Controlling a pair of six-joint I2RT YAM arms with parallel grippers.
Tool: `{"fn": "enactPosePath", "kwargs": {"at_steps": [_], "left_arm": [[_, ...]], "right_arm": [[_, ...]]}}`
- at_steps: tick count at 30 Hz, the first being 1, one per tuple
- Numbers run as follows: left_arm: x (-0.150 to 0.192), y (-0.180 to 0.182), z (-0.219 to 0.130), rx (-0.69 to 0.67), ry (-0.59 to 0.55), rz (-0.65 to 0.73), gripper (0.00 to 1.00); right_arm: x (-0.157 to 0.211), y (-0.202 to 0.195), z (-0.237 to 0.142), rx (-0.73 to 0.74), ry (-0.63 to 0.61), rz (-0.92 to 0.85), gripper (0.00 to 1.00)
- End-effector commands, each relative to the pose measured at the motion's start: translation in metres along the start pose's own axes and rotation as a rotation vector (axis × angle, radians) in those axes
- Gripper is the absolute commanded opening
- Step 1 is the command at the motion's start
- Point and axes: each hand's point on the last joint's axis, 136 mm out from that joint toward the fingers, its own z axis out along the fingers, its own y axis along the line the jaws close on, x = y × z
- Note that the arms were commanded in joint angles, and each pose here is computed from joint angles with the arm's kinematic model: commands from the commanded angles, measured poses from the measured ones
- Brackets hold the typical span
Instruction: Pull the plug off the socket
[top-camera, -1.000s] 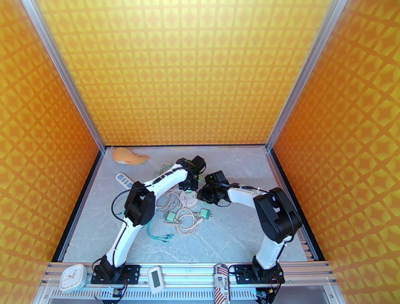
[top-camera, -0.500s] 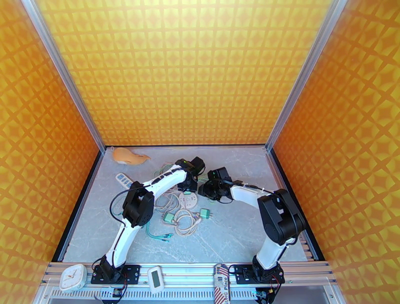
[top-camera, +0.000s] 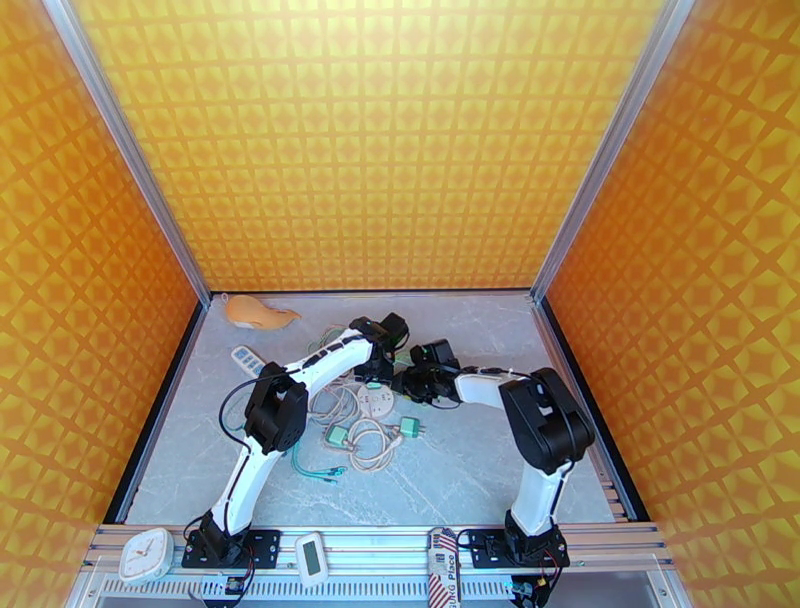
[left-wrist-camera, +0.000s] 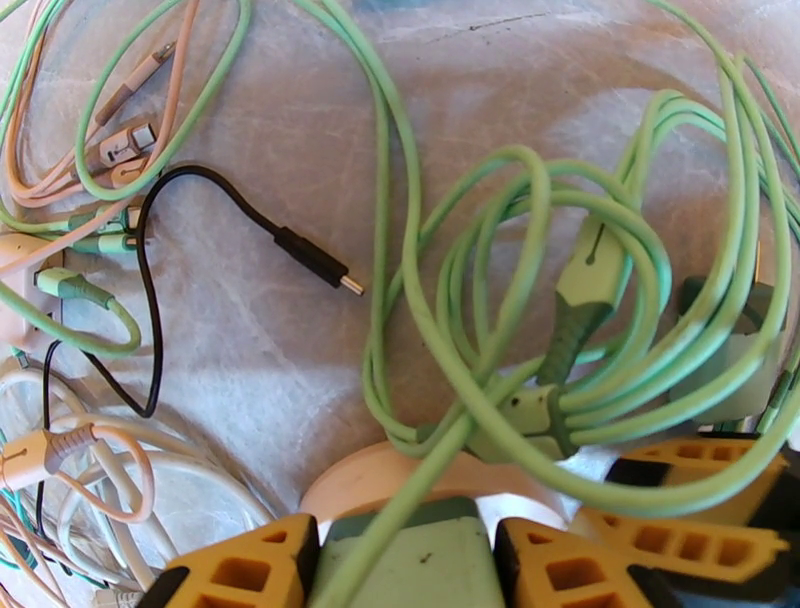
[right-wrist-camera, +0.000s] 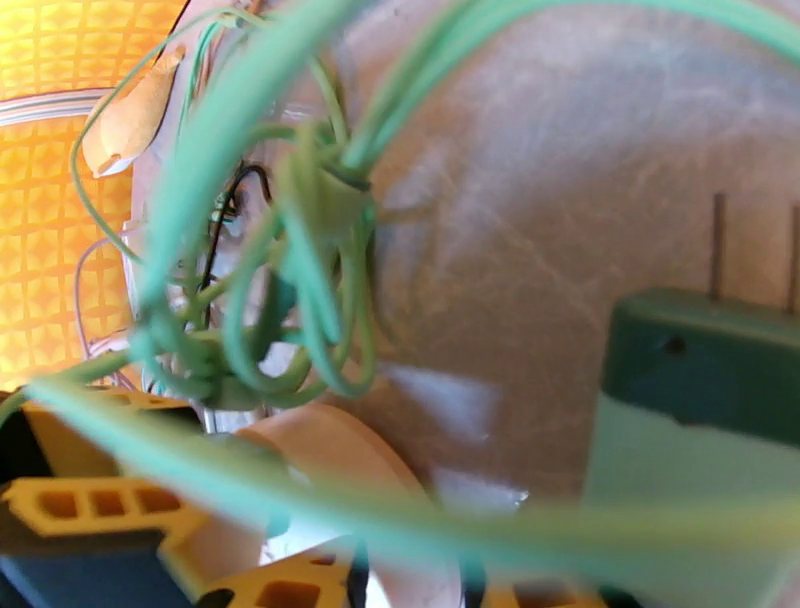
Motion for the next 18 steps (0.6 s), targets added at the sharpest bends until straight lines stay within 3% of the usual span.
{"fn": "enactPosePath", "kwargs": {"at_steps": [1,8,18], "left_arm": [[0.001,-0.009,-0.026,0.059,-0.019,0.029,0.08],[0.000,-0.013,-0.027,0.069,-0.016,0.031,0.08],[-0.005,-0.016,-0.033,0.076,-0.027,0.031,0.08]], "right_arm": [[0.015,0.010,0.019,-0.031,0.051,-0.007,0.32],[0.031,-0.024,0.031,0.099,0.101,0.035,0.21],[0.055,-0.064,0.029,0.274,0.169,0.068,0.15]]}}
